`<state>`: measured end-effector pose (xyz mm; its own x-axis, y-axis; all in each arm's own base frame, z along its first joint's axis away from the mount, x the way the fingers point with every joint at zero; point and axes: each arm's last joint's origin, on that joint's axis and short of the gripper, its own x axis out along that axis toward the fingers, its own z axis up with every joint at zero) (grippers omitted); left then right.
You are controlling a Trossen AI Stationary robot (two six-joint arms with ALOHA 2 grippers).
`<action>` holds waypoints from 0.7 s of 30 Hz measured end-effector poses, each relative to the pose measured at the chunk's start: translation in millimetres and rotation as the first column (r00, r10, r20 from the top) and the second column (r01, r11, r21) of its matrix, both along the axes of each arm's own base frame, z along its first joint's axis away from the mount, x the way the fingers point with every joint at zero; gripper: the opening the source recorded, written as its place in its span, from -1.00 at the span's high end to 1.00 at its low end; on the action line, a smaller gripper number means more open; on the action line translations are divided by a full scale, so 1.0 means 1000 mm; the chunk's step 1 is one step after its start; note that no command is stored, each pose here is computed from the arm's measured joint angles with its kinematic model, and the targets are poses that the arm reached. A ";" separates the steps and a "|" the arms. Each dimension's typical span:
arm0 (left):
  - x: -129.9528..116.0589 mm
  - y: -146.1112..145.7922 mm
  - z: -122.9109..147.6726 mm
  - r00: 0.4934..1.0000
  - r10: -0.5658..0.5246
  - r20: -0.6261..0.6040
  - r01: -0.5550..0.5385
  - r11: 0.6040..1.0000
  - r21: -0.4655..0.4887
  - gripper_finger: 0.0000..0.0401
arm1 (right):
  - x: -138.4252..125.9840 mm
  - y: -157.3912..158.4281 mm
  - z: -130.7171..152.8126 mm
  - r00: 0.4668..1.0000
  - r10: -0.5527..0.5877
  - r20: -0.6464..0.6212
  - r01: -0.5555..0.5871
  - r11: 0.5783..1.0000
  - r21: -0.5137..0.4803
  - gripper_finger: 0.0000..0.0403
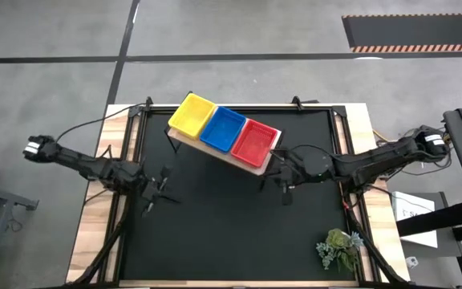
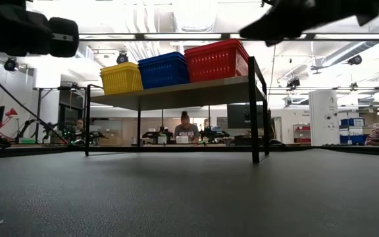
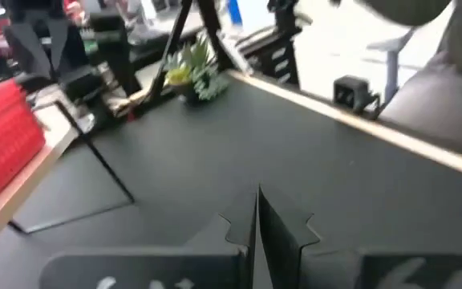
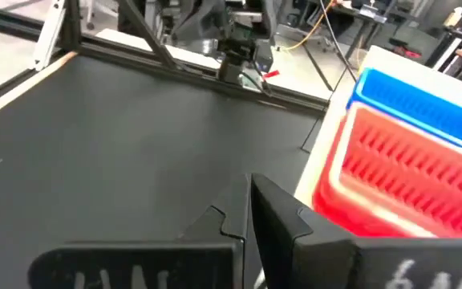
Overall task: Stack baskets on shelf by color
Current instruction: Return to Home Position
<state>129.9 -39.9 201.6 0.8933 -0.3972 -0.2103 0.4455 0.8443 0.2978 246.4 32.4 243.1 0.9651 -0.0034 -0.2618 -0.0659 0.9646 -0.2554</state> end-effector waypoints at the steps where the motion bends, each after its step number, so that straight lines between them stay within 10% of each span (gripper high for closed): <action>1: -0.001 0.001 0.001 1.000 -0.010 0.005 0.010 1.000 -0.011 0.99 | -0.005 -0.001 -0.002 1.000 0.000 0.000 0.000 1.000 0.000 0.96; 21: -0.047 0.017 0.000 0.980 0.112 0.162 -0.098 0.991 -0.091 0.99 | -0.086 -0.012 -0.030 0.982 0.049 0.183 -0.048 0.999 -0.013 0.96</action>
<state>83.2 -22.8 201.9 0.9508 -0.3087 -0.0260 0.3029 0.9084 0.2882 160.7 20.9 213.6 0.9958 0.0432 -0.0804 -0.0639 0.9592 -0.2753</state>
